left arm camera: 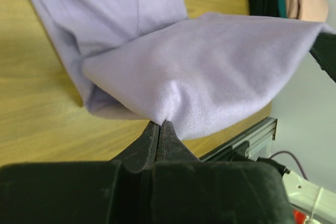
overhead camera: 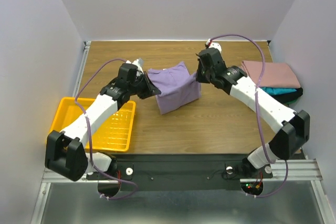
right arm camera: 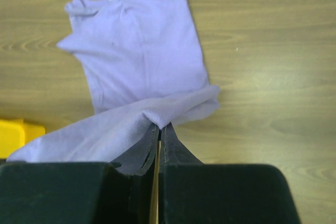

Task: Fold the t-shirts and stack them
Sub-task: Fold the tshirt

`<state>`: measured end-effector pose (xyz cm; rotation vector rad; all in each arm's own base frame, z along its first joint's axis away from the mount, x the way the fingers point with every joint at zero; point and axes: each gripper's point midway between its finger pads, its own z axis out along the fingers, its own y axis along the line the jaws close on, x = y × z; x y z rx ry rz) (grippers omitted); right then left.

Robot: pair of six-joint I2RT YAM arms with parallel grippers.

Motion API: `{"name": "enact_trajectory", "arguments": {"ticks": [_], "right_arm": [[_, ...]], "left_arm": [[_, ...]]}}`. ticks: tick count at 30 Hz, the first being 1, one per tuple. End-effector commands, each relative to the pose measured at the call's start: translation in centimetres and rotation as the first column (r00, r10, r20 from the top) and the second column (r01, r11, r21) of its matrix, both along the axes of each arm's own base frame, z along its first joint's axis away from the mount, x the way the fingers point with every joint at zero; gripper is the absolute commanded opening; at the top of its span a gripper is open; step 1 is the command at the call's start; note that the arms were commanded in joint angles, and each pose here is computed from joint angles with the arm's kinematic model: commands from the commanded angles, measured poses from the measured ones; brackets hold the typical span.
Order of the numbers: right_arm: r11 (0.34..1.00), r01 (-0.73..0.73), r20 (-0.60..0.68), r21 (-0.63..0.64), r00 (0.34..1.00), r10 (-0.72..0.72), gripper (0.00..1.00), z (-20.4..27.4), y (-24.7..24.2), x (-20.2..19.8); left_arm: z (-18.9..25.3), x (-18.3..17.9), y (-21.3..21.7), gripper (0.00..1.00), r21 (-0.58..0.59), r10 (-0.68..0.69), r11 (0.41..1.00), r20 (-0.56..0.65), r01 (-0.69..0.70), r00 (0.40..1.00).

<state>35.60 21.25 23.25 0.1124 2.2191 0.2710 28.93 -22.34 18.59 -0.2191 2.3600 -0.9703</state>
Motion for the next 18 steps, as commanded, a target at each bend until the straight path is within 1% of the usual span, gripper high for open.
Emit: {"name": "enact_trajectory", "arguments": {"ticks": [1,2,3,5,8,9,11,13,14,15,18], "right_arm": [[1.000,0.000,0.111,0.008,0.994,-0.001,0.00,3.0,0.5,4.2],[1.000,0.002,0.098,-0.005,0.995,-0.002,0.00,2.1,0.5,4.7],[1.000,-0.013,0.120,0.009,0.993,0.011,0.00,3.1,0.8,5.6],[1.000,-0.009,0.123,0.011,0.992,0.007,0.00,2.9,0.9,7.8],[0.999,-0.046,0.121,0.016,0.992,0.044,0.00,2.4,1.3,9.8],[0.995,-0.089,0.107,0.035,0.991,0.085,0.00,1.8,2.4,10.8],[0.993,-0.106,0.093,0.052,0.991,0.101,0.00,1.1,2.7,12.0],[0.993,-0.103,0.085,0.048,0.991,0.099,0.00,0.0,3.3,13.6],[0.995,-0.093,0.082,0.044,0.993,0.089,0.00,-0.4,3.3,14.2],[0.996,-0.085,0.084,0.038,0.993,0.081,0.00,-0.6,3.2,14.7],[0.998,-0.063,0.085,0.015,0.995,0.062,0.00,-1.8,3.2,16.6]], "left_arm": [[4.0,3.6,-0.9,0.00,-0.036,-0.014,0.999,0.150,0.020,0.989],[3.9,4.2,-0.9,0.00,-0.034,-0.016,0.999,0.148,0.022,0.989],[3.7,5.2,-1.1,0.00,-0.037,-0.027,0.999,0.140,0.033,0.990],[3.4,6.8,-1.4,0.00,-0.031,-0.034,0.999,0.127,0.038,0.991],[2.8,8.9,-0.5,0.00,0.015,0.020,1.000,0.121,-0.022,0.992],[2.5,9.8,-0.1,0.00,0.024,0.033,0.999,0.120,-0.036,0.992],[2.4,10.9,0.6,0.00,0.031,0.046,0.998,0.127,-0.050,0.991],[1.9,12.4,1.3,0.00,0.032,0.085,0.995,0.123,-0.090,0.989],[2.4,13.3,2.0,0.00,0.025,0.098,0.994,0.131,-0.103,0.986],[1.3,14.0,2.3,0.00,0.036,0.105,0.993,0.110,-0.109,0.988],[0.2,15.9,3.4,0.00,0.071,0.163,0.983,0.093,-0.170,0.982]]}}
